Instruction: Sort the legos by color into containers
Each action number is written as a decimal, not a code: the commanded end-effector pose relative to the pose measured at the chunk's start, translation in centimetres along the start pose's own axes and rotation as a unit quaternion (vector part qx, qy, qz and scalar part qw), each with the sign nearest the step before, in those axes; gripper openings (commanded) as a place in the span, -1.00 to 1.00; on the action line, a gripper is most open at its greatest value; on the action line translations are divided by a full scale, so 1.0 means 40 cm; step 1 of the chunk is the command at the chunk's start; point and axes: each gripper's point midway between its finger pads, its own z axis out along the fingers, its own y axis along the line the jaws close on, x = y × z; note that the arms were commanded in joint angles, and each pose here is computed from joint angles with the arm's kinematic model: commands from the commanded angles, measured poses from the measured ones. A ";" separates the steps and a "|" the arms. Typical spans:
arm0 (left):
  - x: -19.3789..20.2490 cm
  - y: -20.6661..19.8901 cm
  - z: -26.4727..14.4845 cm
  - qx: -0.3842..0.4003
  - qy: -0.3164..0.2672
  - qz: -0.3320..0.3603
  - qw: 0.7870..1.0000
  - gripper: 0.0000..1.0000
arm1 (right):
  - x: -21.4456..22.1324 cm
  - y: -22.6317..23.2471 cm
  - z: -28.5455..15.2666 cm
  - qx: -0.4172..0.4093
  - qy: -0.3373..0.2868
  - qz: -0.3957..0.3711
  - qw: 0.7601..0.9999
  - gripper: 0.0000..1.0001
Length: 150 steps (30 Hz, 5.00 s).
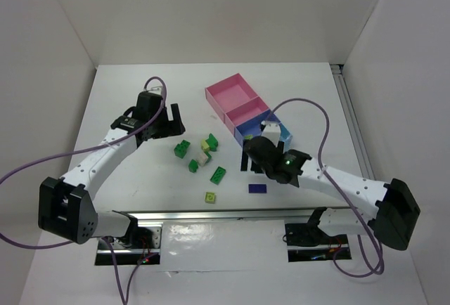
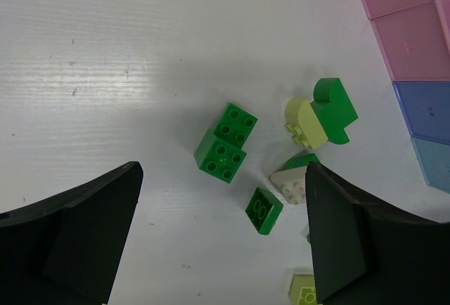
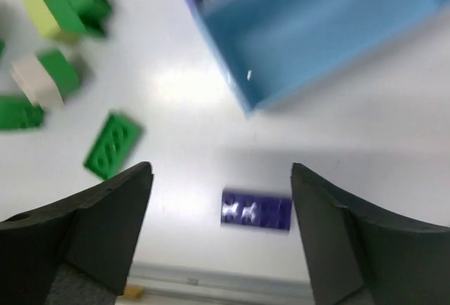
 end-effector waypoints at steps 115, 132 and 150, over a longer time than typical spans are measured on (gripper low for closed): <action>-0.035 -0.002 -0.005 -0.001 -0.019 -0.001 1.000 0.96 | 0.170 0.310 0.075 -0.156 0.127 -0.039 0.979 0.86; -0.043 -0.004 -0.018 0.002 -0.027 0.003 1.000 0.96 | 0.254 0.298 0.184 -0.028 0.142 -0.047 0.988 0.23; -0.046 0.005 -0.027 -0.004 -0.035 0.003 0.999 0.96 | -0.057 0.258 0.091 -0.006 -0.032 -0.024 0.999 -0.38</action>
